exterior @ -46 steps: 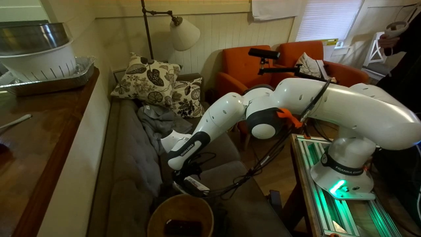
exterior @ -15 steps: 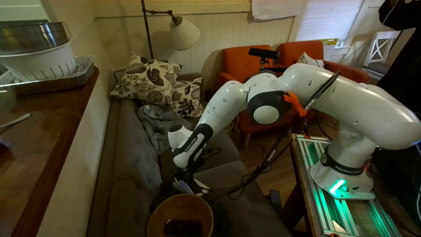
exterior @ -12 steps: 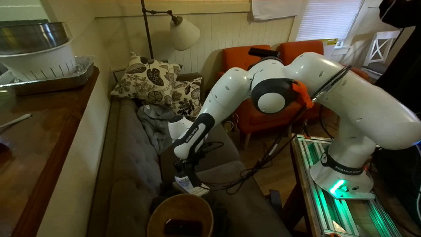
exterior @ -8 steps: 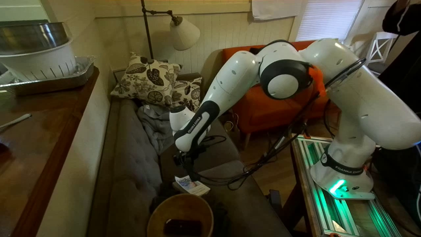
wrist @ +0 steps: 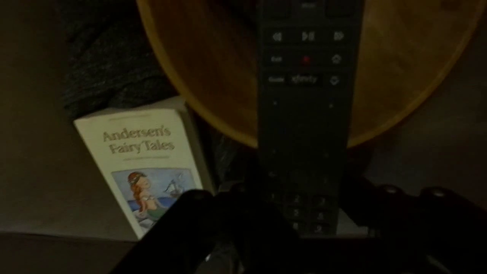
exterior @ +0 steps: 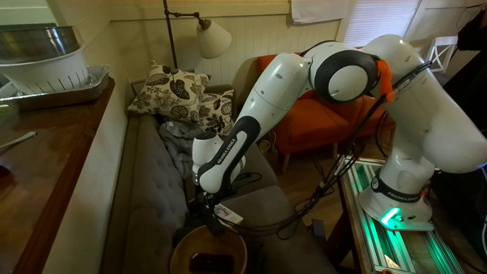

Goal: Place the black remote control on the book in the wooden bowl.

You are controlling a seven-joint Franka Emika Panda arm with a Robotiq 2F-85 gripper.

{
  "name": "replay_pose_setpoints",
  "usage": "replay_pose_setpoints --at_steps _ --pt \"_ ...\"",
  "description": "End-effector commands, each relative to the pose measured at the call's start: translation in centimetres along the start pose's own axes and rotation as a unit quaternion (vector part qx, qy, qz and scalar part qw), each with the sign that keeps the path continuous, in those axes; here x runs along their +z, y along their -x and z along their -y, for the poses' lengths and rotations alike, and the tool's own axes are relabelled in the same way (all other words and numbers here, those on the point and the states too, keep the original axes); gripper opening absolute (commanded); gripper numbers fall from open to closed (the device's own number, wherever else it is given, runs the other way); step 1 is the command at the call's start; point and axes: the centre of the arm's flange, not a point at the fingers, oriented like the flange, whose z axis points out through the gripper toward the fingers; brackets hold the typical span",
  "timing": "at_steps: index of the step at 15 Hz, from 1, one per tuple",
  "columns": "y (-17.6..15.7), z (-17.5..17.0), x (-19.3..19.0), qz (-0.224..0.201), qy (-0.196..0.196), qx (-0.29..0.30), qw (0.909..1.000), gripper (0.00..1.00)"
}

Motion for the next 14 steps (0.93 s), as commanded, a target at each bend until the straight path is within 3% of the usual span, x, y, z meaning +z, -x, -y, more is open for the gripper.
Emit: replay_pose_setpoints --at_steps 1,4,8,14 --pt "3.6 0.9 0.3 0.034 -0.028 -0.045 0.998 0.24" --pt "4.7 2.7 1.8 0.057 -0.007 -0.075 0.9955 0.24" --pt "2.9 4.0 7.1 0.079 0.082 -0.091 0.9894 0.24" --pt "2.7 7.1 11.0 0.048 0.116 -0.138 0.9824 0.24"
